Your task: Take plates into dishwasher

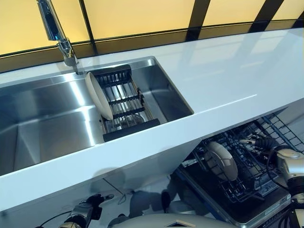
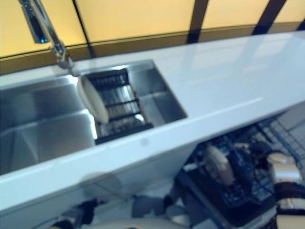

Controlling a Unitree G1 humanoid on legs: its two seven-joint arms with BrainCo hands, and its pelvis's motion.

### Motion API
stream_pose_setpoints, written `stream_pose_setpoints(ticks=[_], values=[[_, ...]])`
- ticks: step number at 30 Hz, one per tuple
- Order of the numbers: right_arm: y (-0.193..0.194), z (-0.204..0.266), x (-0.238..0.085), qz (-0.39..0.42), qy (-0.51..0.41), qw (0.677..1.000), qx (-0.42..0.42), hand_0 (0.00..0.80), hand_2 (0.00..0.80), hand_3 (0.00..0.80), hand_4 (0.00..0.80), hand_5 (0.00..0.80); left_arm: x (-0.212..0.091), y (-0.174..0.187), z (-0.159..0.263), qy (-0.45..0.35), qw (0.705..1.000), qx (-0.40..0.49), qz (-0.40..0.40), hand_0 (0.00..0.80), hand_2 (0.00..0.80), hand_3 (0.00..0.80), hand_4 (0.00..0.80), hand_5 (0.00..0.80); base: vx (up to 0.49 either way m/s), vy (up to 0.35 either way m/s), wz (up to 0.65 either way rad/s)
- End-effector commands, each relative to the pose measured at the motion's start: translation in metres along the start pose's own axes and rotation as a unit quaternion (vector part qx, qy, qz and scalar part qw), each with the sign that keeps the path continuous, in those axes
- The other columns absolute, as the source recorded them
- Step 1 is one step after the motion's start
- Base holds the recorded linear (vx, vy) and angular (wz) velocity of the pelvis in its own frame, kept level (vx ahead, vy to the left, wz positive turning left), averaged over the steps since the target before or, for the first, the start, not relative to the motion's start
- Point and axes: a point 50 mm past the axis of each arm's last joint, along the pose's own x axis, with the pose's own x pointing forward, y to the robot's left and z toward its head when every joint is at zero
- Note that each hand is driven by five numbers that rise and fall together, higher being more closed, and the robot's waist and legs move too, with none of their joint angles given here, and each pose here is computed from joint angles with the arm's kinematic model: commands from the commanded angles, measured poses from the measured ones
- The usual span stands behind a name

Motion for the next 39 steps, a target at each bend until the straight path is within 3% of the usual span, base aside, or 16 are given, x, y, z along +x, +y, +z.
stream_pose_setpoints(ticks=[1,8,16,23,31,39], values=[[-0.038,0.026,-0.014,-0.063,-0.038,0.997,-0.005,0.000,0.000,0.000,0.000,0.000,0.000,0.012,0.002,0.007,1.000,0.001,0.025,0.000,0.000,0.000,0.000,0.000,0.000,0.000,0.00],[-0.083,0.034,-0.037,-0.172,-0.034,0.983,0.057,0.000,0.000,0.000,0.000,0.000,0.001,0.006,-0.001,0.016,1.000,-0.006,0.024,0.000,0.000,0.000,0.000,0.000,0.001,0.024,-0.03],[-0.111,0.079,-0.065,-0.264,-0.109,0.948,0.138,0.000,0.000,0.000,0.000,0.000,0.001,0.004,-0.004,0.022,0.999,-0.010,0.023,0.000,0.000,0.000,0.000,0.000,0.000,0.000,0.00],[-0.111,0.139,-0.091,-0.255,-0.229,0.927,0.154,0.000,0.000,0.000,0.000,0.000,0.001,0.007,-0.008,0.029,0.999,-0.017,0.023,0.000,0.000,0.000,0.000,0.000,0.002,0.005,0.00],[-0.101,0.199,-0.122,-0.246,-0.330,0.906,0.097,0.000,0.000,0.000,0.000,0.000,0.001,0.004,-0.015,0.036,0.999,-0.028,0.021,0.000,0.000,0.000,0.000,0.000,0.004,0.003,0.01],[-0.046,0.245,-0.128,-0.154,-0.393,0.904,0.071,0.000,0.000,0.000,0.000,0.000,0.001,0.001,-0.014,0.037,0.998,-0.037,0.017,0.000,0.000,0.000,0.000,0.000,-0.003,0.009,0.10]])
